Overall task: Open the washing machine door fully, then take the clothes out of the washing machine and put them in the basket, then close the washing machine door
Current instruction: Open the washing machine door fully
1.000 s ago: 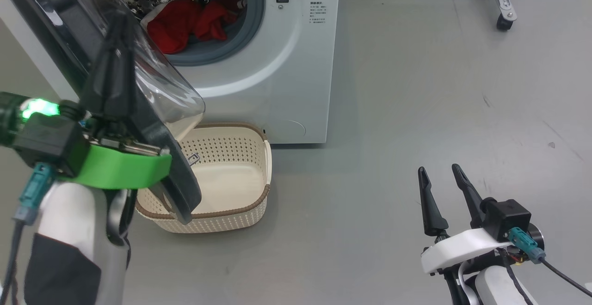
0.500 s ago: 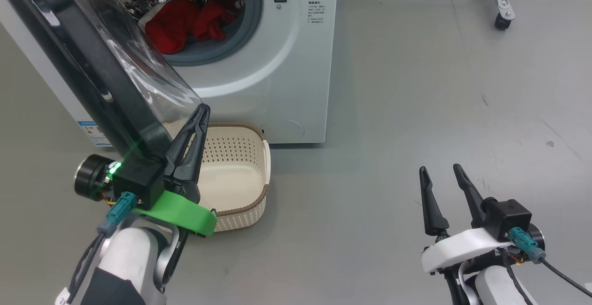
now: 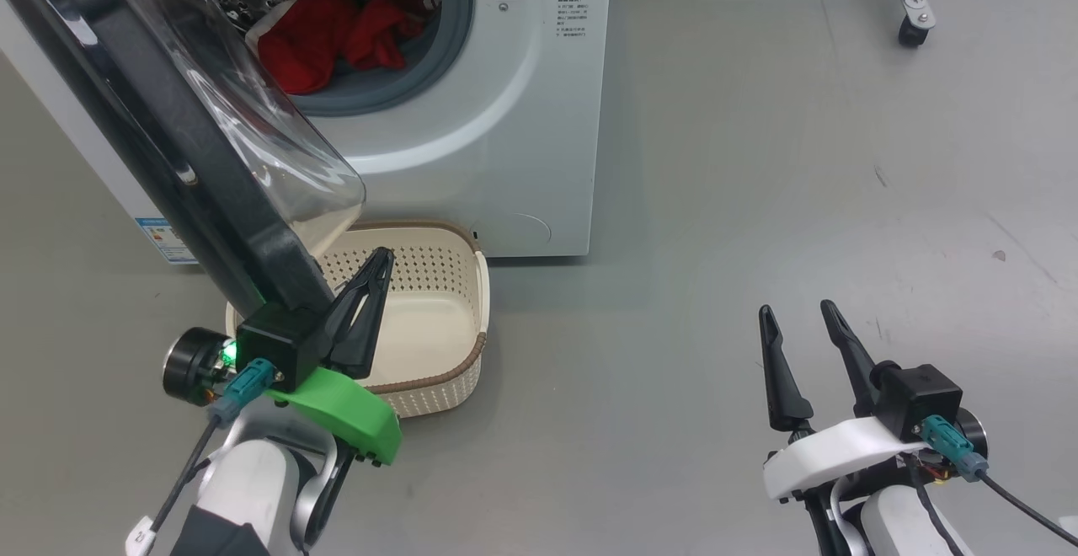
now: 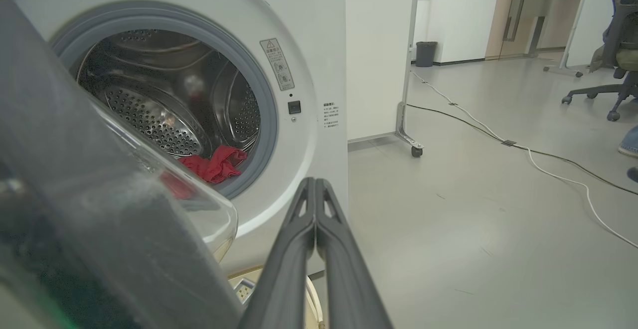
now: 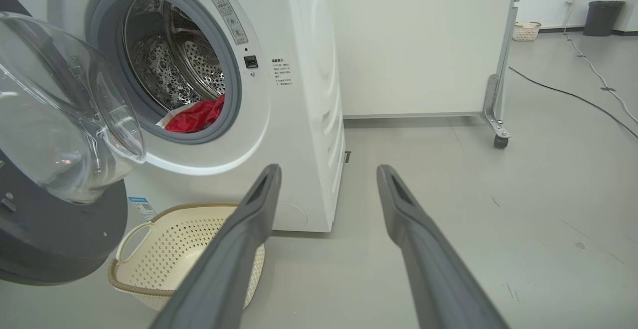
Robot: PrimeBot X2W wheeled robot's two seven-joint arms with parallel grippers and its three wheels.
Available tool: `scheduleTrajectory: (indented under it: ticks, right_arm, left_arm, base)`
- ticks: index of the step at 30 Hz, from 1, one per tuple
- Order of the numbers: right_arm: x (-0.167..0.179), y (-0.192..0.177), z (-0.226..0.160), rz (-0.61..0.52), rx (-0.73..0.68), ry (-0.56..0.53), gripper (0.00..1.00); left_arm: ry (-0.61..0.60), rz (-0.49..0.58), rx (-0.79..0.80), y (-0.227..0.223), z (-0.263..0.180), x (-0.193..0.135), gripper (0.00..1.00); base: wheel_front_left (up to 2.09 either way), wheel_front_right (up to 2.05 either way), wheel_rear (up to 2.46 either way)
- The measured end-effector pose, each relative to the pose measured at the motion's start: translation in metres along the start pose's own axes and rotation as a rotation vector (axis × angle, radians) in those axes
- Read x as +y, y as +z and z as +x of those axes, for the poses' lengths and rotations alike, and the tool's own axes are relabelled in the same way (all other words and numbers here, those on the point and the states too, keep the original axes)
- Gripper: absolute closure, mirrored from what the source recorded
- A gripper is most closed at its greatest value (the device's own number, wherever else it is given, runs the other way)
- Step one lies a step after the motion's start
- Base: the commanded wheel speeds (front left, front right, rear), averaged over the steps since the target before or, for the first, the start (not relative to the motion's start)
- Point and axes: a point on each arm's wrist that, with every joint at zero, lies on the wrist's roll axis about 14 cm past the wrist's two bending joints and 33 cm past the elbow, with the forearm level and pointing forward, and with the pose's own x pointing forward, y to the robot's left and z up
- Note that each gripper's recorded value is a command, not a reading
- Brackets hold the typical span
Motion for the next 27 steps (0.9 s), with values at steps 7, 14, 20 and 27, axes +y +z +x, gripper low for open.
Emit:
scheduleTrajectory:
  ticks: [7,14,20,27]
  right_arm:
    - [-0.002,-0.001,-0.001,0.002,0.004,-0.007,0.00]
    - [-0.001,-0.001,-0.001,0.002,0.003,-0.001,0.00]
    - [0.001,-0.004,0.000,-0.003,0.011,0.006,0.00]
    - [0.003,-0.008,0.003,-0.008,0.021,0.014,0.00]
  left_arm:
    - [0.025,-0.053,0.057,-0.017,-0.002,0.006,1.00]
    - [0.094,-0.076,0.088,-0.026,-0.006,0.024,1.00]
    - [0.112,-0.087,0.089,-0.027,-0.008,0.027,1.00]
    - [0.129,-0.094,0.098,-0.032,-0.011,0.031,1.00]
  base:
    - [0.00,0.00,0.00]
    - [0.00,0.00,0.00]
    - [0.00,0.00,0.00]
    - [0.00,0.00,0.00]
